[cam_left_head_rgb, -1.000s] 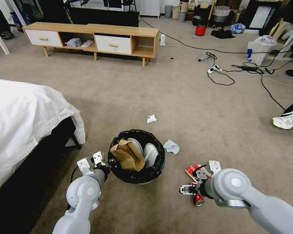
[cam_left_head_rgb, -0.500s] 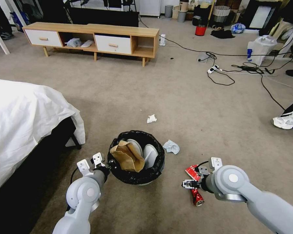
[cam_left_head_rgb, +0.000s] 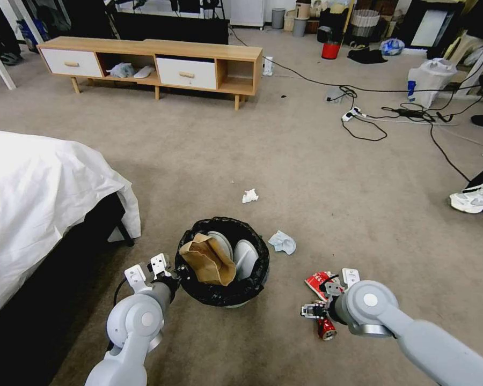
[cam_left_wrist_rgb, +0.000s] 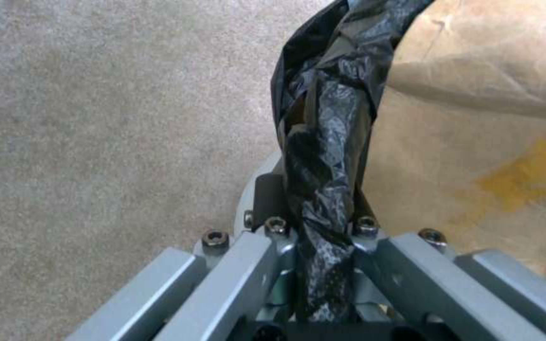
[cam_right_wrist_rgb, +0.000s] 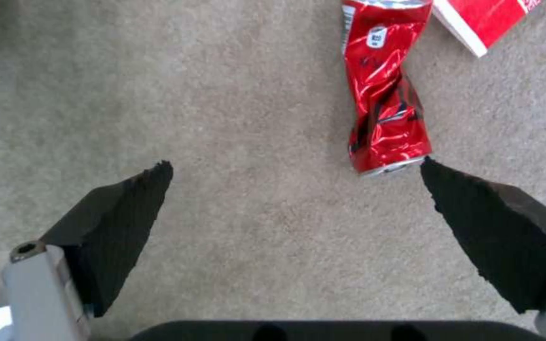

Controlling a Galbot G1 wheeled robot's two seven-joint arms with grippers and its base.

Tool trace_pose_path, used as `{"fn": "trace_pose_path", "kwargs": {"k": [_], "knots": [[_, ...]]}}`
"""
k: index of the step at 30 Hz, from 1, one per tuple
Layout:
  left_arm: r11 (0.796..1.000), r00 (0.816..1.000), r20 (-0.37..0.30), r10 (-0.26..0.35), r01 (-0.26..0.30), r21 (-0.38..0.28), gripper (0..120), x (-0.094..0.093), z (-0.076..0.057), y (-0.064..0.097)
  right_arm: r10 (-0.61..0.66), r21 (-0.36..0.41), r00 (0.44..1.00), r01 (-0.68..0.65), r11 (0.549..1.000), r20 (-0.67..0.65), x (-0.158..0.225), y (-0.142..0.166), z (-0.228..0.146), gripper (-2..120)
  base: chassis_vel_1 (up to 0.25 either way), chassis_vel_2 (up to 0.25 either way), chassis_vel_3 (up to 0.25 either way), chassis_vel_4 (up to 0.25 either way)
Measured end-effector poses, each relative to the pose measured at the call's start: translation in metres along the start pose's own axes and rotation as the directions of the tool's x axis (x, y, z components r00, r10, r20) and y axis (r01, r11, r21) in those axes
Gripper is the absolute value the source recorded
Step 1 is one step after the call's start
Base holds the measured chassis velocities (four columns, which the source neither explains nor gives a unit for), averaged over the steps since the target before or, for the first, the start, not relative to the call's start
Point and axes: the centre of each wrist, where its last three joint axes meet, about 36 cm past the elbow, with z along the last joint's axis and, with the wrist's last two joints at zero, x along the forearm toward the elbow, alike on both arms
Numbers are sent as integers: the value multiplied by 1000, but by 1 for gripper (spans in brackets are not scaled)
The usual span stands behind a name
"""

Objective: Pick up the trash bin, then pick up the garbage from the floor and place it into the trash bin.

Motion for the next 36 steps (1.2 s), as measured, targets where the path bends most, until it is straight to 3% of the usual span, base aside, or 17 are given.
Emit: {"fn": "trace_pose_path", "kwargs": {"k": [25, 36], "knots": [[1000, 1000, 2, 2, -2, 0, 2, -10, -5, 6, 17, 4, 1000, -17, 1000, -2, -43, 7, -14, 100, 0, 0, 0, 0], [1000, 1000, -2, 0, 0, 2, 2, -14, -6, 6, 68, 1, 998, -68, 998, 3, -54, -17, -6, 100, 0, 0, 0, 0]]}}
